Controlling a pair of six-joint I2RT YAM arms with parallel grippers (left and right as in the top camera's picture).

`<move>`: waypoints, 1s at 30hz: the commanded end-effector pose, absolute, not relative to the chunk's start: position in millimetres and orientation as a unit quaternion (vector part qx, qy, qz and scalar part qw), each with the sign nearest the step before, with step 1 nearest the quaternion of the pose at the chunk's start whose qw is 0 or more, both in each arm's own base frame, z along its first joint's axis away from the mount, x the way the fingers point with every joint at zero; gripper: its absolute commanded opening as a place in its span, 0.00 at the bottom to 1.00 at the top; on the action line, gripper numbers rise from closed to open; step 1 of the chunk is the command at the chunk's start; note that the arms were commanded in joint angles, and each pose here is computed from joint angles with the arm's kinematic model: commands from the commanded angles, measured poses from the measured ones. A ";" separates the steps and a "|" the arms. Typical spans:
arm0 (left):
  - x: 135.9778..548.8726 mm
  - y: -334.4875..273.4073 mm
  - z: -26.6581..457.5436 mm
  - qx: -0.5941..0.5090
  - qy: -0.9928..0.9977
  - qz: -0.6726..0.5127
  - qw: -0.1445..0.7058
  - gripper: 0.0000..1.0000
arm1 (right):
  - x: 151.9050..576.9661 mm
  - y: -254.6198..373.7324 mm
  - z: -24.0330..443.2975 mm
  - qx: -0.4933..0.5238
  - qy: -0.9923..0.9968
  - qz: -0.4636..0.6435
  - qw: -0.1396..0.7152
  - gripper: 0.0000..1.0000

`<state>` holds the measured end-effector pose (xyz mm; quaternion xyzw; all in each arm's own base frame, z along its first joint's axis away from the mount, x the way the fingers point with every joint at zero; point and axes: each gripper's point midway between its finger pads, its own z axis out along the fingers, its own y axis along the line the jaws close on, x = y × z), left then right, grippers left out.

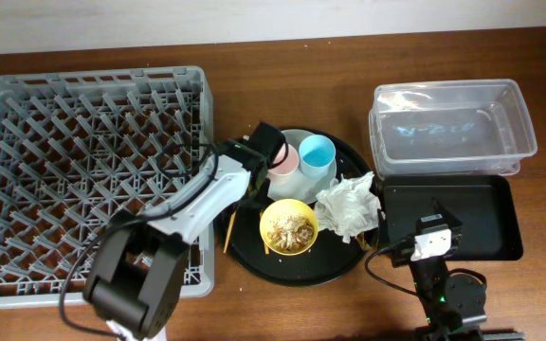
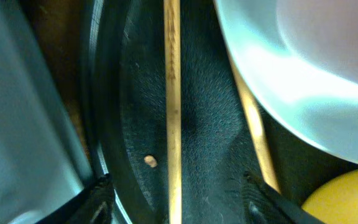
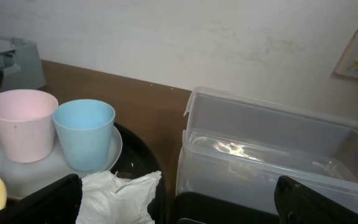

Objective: Sort waste into correct bins and load items into the dishwasher rack
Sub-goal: 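Carry the chopsticks with the left gripper into the grey dish rack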

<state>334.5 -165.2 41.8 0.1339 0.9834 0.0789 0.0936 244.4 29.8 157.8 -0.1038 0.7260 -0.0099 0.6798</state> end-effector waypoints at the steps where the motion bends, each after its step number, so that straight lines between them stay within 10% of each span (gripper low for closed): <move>1: 344.9 -171.0 74.2 0.129 0.980 0.062 0.137 0.67 | 244.1 31.4 155.5 -0.106 0.727 -0.007 0.679 0.99; 8: 338.0 -166.6 65.3 0.073 0.987 0.059 0.129 0.40 | 244.1 31.4 155.4 -0.106 0.727 -0.007 0.678 0.99; 30: 337.4 -163.4 34.0 0.037 0.993 -0.007 0.114 0.41 | 244.1 31.4 155.5 -0.106 0.727 -0.007 0.679 0.99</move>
